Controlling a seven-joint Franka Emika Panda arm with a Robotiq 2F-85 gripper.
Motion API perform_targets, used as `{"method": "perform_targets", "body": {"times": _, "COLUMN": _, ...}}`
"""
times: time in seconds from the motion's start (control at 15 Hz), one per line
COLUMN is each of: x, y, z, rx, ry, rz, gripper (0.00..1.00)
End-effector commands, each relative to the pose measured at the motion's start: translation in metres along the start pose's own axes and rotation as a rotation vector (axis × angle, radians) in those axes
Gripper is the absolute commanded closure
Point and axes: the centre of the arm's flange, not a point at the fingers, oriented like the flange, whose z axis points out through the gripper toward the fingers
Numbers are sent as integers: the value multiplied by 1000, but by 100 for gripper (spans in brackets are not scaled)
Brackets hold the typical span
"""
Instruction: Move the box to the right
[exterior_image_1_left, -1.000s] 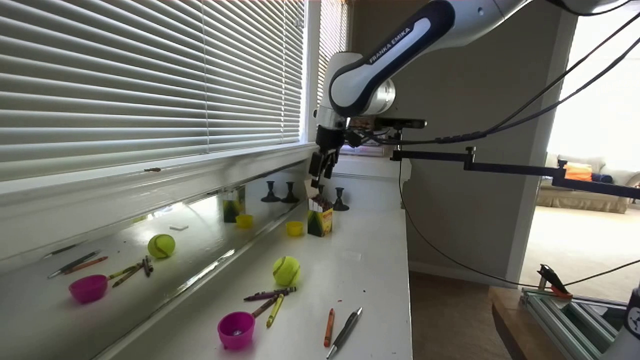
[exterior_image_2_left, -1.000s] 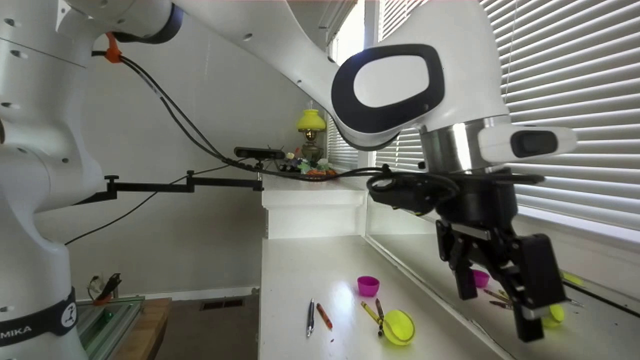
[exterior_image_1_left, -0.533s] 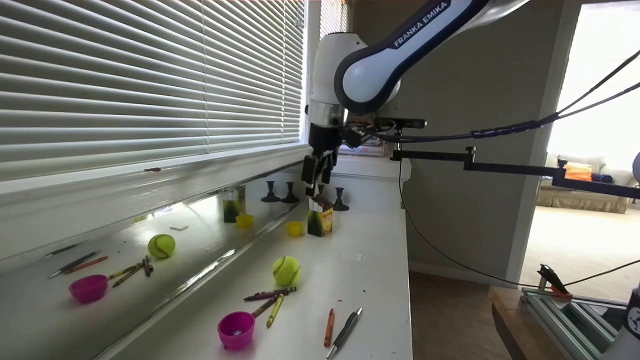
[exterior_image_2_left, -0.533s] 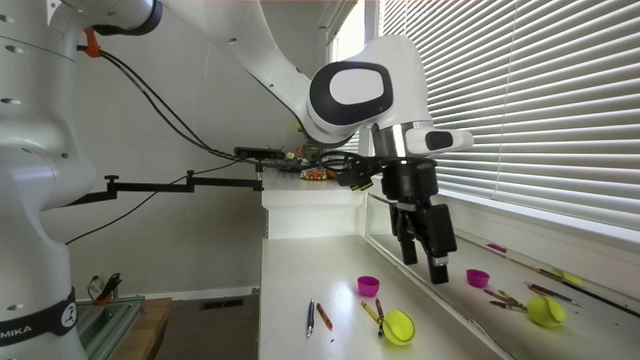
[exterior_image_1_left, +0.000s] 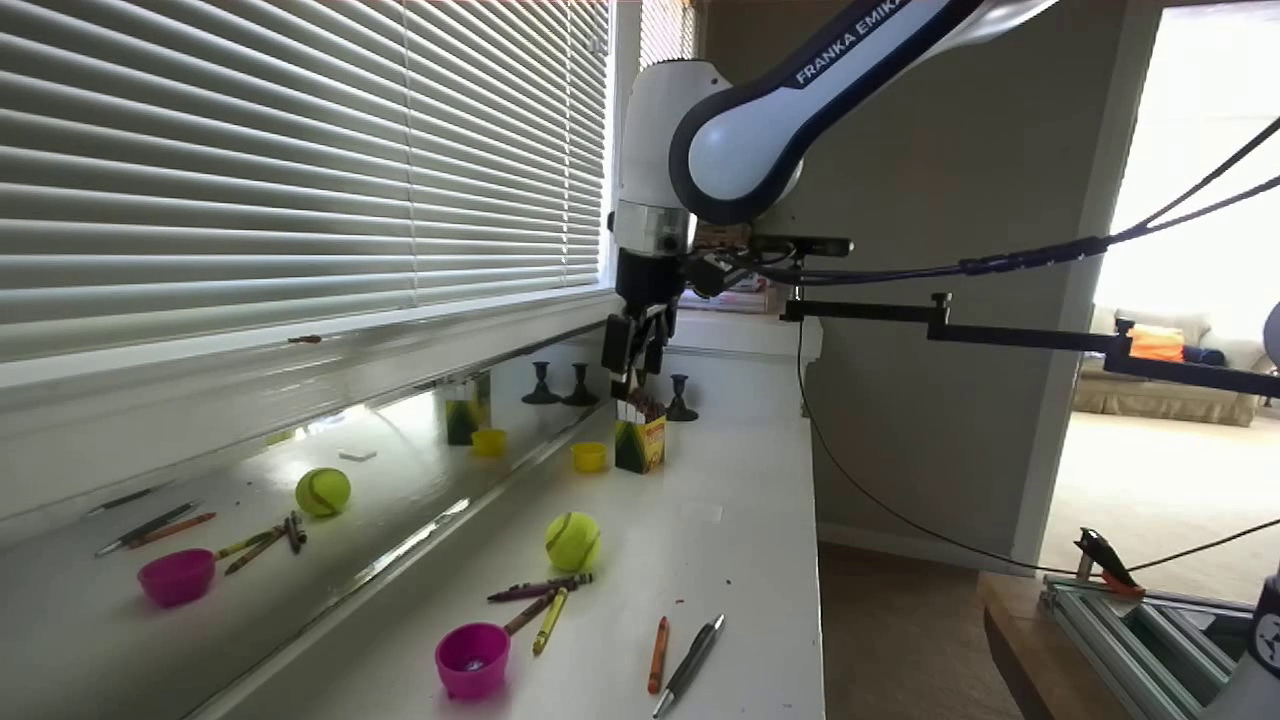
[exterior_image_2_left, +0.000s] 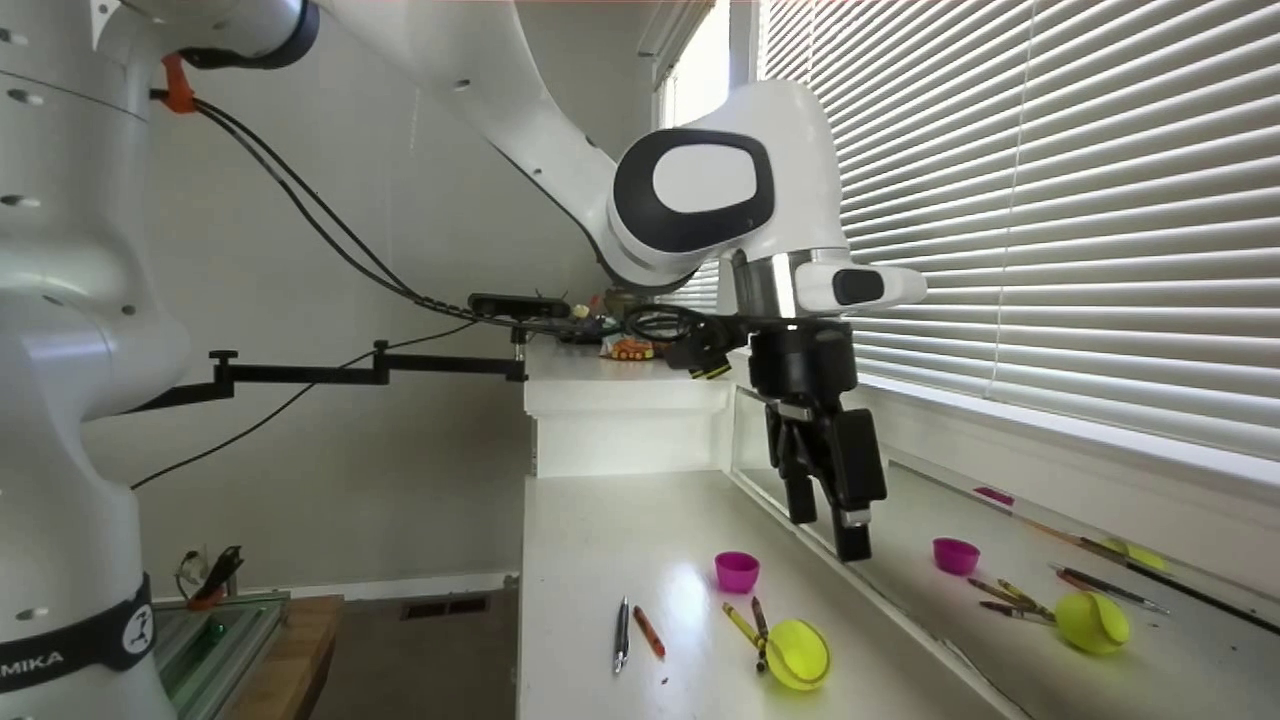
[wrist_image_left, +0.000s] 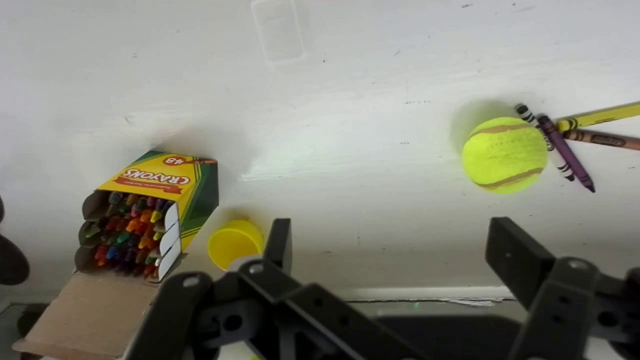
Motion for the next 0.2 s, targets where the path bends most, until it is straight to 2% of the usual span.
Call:
{"method": "perform_targets", "body": {"times": 0.0, "x": 0, "y": 0, "z": 0, "rx": 0, "ry": 0, "rz": 0, "gripper": 0}}
{"method": "perform_targets", "body": {"times": 0.13, "x": 0, "y": 0, "z": 0, "rx": 0, "ry": 0, "rz": 0, "gripper": 0}}
